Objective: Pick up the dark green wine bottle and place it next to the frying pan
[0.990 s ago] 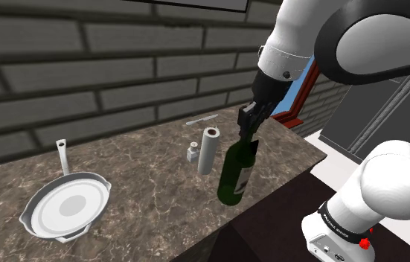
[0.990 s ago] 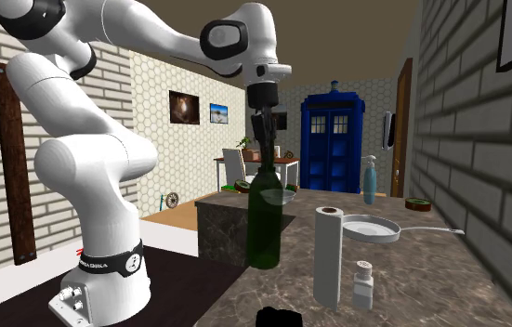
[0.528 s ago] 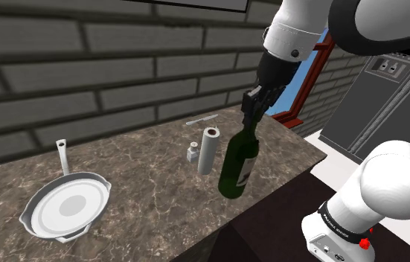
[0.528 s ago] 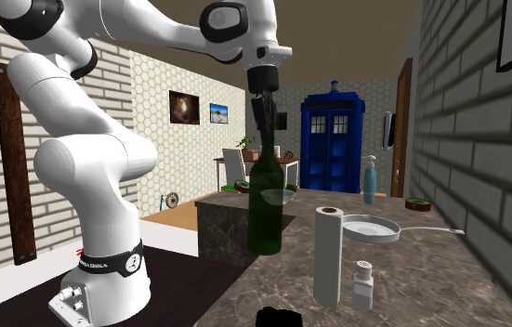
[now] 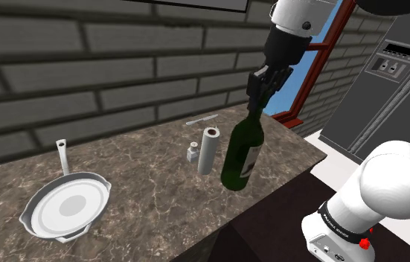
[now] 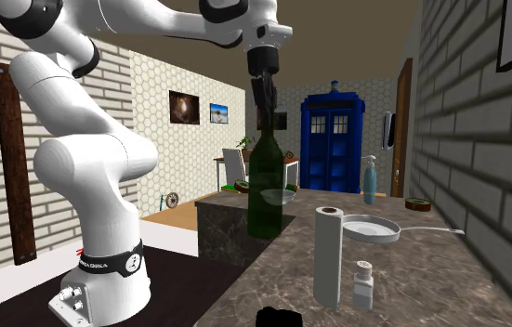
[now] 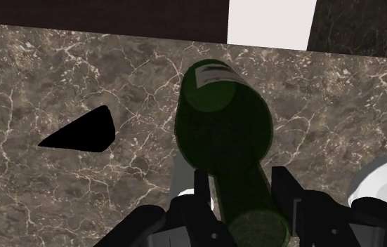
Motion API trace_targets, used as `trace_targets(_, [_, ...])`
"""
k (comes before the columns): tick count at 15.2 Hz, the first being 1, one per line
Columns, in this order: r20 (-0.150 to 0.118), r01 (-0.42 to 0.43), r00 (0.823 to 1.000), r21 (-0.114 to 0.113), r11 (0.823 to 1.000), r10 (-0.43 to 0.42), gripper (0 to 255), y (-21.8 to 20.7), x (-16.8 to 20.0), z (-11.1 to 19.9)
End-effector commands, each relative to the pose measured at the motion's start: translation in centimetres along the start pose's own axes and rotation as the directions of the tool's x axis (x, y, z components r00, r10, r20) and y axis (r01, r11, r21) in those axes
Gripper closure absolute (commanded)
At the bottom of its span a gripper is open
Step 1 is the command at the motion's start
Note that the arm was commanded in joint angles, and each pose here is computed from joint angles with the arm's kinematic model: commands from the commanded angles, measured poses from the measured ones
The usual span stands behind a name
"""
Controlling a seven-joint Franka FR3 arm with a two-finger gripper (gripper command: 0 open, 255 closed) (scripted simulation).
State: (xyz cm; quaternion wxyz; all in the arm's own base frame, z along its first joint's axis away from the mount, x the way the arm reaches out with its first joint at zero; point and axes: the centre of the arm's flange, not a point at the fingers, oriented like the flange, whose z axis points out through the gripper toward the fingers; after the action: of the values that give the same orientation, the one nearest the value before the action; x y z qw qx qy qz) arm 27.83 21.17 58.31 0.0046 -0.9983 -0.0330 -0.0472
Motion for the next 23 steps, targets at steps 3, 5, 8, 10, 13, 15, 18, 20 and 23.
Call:
trace_targets(3, [0.000,0.000,1.000,0.000,1.000,0.000,255,-0.1,0.1,-2.2])
trace_targets(5, [0.000,0.000,1.000,0.000,1.000,0.000,255,-0.1,0.2,-3.2])
trace_targets(8, [0.000,0.000,1.000,0.000,1.000,0.000,255,-0.1,0.4,-4.8])
trace_targets(10, [0.000,0.000,1.000,0.000,1.000,0.000,255,-0.1,0.5,-5.8])
trace_targets(13, [0.000,0.000,1.000,0.000,1.000,0.000,255,-0.1,0.6,-7.4])
trace_targets(15, [0.000,0.000,1.000,0.000,1.000,0.000,255,-0.1,0.7,-8.5])
trace_targets(18, [0.000,0.000,1.000,0.000,1.000,0.000,255,-0.1,0.9,-10.0])
trace_targets(20, [0.000,0.000,1.000,0.000,1.000,0.000,255,-0.1,1.0,-11.1])
trace_targets(23, [0.000,0.000,1.000,0.000,1.000,0.000,255,-0.1,1.1,-12.7])
